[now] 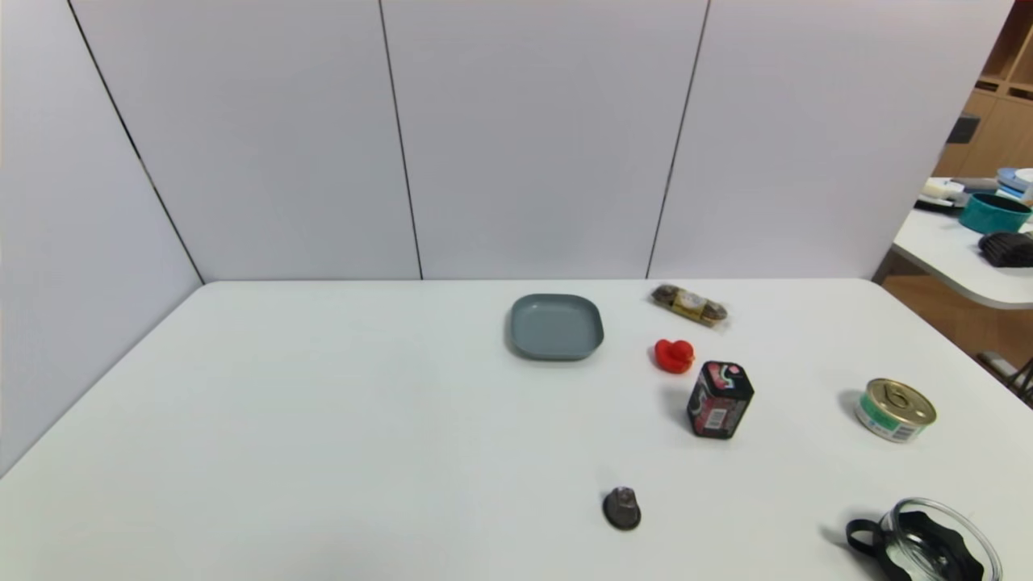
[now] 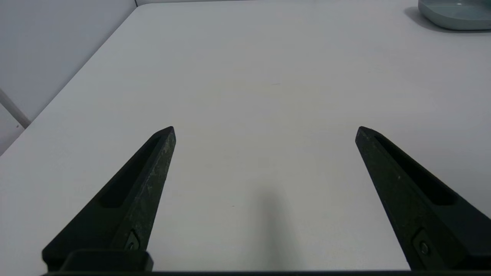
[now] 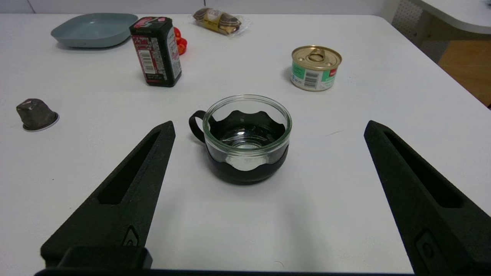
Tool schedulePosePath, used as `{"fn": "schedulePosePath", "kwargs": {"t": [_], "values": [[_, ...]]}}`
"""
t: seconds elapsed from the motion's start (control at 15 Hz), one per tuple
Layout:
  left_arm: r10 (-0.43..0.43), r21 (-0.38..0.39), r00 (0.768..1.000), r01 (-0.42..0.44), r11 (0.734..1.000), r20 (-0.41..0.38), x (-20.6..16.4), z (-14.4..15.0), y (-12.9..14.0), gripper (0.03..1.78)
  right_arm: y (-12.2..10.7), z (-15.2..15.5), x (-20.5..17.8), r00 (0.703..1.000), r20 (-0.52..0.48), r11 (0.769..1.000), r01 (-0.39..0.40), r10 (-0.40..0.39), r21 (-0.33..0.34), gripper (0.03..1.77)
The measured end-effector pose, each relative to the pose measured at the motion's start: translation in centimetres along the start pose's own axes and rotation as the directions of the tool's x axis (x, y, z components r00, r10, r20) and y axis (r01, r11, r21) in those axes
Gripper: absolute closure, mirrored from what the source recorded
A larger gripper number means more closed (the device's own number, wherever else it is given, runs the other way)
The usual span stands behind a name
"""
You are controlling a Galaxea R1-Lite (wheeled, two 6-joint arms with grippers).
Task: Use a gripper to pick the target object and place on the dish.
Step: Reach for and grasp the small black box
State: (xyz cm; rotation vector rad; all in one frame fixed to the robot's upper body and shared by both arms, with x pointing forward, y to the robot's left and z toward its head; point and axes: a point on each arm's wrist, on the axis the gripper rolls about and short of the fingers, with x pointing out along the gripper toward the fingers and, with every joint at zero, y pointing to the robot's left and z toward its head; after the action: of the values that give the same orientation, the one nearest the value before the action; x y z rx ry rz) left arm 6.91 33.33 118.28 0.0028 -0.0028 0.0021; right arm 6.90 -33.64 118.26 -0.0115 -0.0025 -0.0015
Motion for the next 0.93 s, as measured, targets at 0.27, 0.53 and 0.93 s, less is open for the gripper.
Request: {"fn": "schedulePosePath", "kwargs": {"t": [0.27, 0.53, 0.93], "values": [[0.0, 0.0, 1.0, 0.0, 1.0, 0.0, 0.0, 0.0, 0.0, 0.12, 0.0, 0.0, 0.2, 0.999, -0.033, 1.0, 0.002, -0.002, -0.005, 0.09], [0.0, 0.0, 1.0, 0.0, 1.0, 0.0, 0.0, 0.0, 0.0, 0.12, 0.0, 0.9, 0.9, 0.992, -0.124, 0.999, -0.002, -0.003, -0.044, 0.09], [0.0, 0.0, 1.0, 0.0, 1.0, 0.0, 0.0, 0.0, 0.0, 0.12, -0.2, 9.9, 1.9, 0.999, -0.017, 0.986, -0.041, 0.039, -0.159, 0.09]]}}
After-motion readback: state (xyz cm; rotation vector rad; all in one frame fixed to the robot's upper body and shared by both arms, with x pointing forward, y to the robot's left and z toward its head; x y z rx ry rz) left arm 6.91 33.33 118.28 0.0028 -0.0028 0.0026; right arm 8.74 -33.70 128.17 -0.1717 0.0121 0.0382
